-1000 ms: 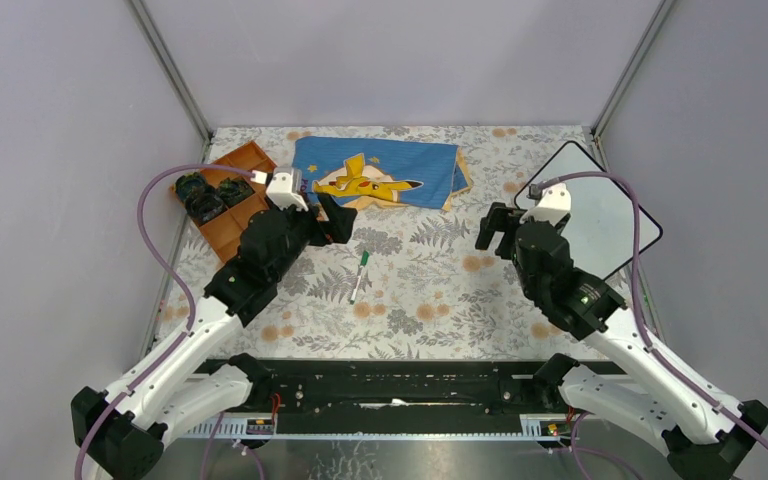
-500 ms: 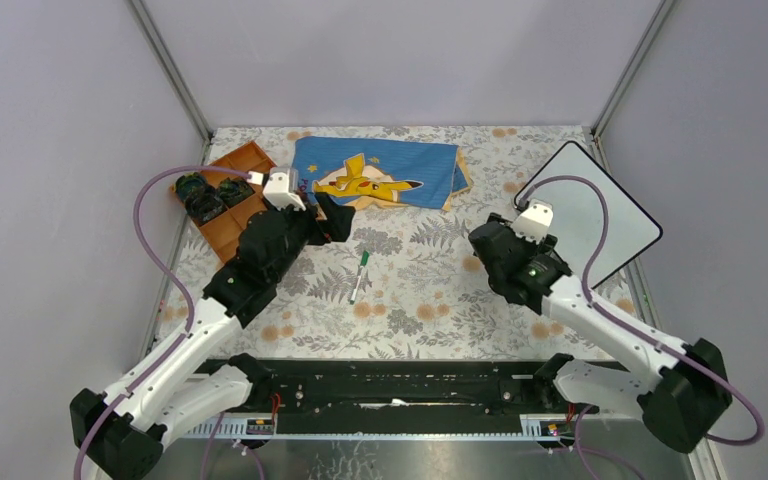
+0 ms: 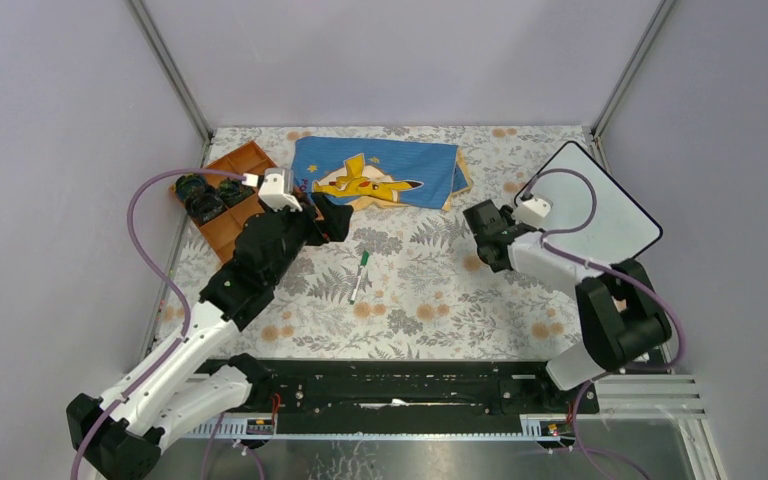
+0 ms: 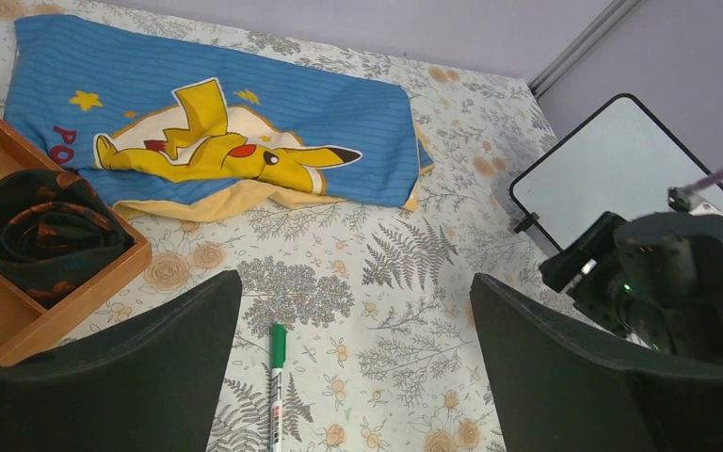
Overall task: Write a sentence on the whiteboard
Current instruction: Move the whiteboard to the center of the board.
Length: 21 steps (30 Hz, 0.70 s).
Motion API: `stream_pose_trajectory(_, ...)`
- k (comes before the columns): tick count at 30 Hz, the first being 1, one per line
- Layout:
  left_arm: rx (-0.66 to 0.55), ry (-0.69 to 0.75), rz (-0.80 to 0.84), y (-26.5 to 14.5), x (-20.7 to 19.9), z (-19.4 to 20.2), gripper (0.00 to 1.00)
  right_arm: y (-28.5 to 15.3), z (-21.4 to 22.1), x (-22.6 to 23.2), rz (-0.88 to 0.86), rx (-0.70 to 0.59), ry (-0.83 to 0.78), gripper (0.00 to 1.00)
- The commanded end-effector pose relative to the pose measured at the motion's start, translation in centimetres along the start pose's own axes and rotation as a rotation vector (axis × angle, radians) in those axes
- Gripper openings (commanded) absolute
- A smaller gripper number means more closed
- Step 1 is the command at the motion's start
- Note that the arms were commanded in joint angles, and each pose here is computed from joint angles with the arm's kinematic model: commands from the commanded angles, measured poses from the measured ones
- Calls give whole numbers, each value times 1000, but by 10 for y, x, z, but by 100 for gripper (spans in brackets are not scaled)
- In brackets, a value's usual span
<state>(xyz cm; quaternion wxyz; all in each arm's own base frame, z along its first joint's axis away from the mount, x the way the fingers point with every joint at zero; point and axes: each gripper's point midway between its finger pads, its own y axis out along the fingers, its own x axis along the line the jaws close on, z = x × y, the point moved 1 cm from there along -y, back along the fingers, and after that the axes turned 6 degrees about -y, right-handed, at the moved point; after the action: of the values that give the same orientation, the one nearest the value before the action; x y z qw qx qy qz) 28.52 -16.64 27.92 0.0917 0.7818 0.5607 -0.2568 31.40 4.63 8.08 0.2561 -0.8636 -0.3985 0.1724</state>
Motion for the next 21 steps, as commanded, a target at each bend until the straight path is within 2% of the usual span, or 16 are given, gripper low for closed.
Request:
stream_pose_trajectory(1,-46,-12,16,-4,-7,-12,99,20,-33,26,-4,-58,138,68)
stream_pose_trajectory(8,-37,-11,20,-3,-9,-10,99,45,-41,47,23,-67,92,68)
stream_pose_trajectory(21,-19,-5,11,1,-7,-5,99,85,-39,41,96,-3,102,61)
